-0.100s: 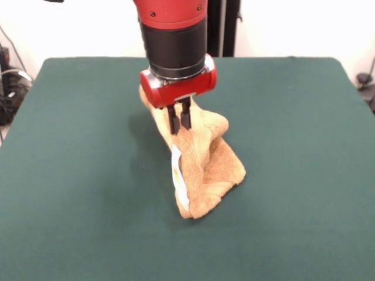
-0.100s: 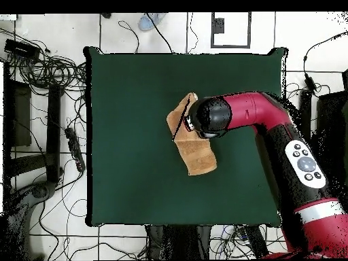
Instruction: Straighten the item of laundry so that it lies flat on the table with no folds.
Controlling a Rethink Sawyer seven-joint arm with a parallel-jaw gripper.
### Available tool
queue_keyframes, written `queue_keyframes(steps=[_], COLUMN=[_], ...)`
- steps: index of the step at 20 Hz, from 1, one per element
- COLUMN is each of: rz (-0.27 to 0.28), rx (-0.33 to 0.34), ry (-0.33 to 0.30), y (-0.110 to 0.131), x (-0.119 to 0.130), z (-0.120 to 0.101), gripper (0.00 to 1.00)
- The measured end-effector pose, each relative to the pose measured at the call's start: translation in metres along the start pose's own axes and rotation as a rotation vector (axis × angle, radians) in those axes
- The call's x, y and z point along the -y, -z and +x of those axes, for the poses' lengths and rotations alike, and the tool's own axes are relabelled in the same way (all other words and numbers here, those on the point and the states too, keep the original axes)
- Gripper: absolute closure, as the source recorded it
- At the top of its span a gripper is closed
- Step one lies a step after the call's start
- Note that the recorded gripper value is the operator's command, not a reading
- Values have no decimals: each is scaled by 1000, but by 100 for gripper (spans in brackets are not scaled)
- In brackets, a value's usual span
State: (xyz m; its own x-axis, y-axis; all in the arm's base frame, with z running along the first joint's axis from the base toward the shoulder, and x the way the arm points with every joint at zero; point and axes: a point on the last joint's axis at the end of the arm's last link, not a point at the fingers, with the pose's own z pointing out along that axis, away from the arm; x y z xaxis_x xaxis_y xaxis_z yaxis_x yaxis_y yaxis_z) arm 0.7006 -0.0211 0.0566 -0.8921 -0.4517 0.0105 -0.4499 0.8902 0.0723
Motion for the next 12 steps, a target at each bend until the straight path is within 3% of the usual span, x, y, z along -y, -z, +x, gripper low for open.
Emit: queue_keyframes(steps=[1, 2, 12], rz=[3, 8, 24], rx=[0, 7, 34], ry=[12, 29, 79], y=[1, 4, 13], x=[2, 6, 11], z=[-2, -5, -19], gripper=[100, 0, 0])
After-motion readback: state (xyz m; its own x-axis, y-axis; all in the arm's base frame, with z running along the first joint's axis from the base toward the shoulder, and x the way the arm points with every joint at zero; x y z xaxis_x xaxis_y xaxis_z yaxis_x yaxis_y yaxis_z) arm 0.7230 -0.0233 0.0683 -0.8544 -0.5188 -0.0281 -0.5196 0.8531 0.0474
